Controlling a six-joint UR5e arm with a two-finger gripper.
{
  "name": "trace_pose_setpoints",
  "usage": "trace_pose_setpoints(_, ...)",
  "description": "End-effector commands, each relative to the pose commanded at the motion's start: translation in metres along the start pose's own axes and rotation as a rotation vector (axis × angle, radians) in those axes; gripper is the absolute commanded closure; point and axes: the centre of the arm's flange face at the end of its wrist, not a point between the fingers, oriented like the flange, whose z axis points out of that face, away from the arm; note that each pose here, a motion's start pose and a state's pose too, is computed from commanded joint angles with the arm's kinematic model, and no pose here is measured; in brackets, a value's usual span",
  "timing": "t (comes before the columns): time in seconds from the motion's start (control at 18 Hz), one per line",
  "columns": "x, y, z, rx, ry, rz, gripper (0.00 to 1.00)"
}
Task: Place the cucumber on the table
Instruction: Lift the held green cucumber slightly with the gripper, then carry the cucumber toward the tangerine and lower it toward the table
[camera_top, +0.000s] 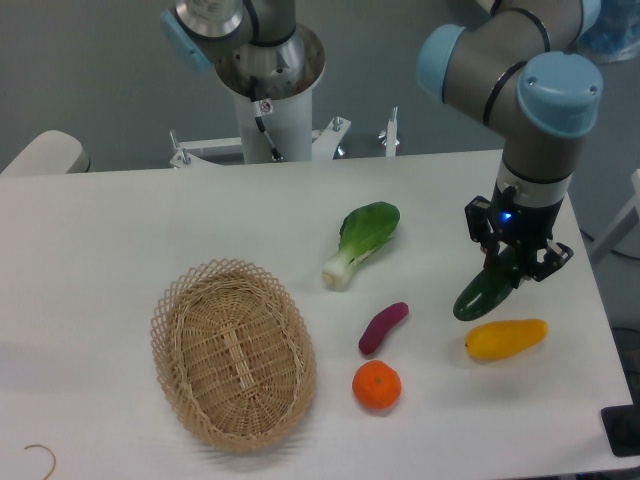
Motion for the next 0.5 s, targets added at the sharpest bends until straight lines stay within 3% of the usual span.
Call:
trace_pose_setpoints(0.33, -0.005, -0.023, 0.018, 0.01, -0.003, -0.088, 0.68)
trace_pose_setpoints(0.5, -0.01, -0.055, 0.044, 0.035, -0.062, -0.168, 0.68)
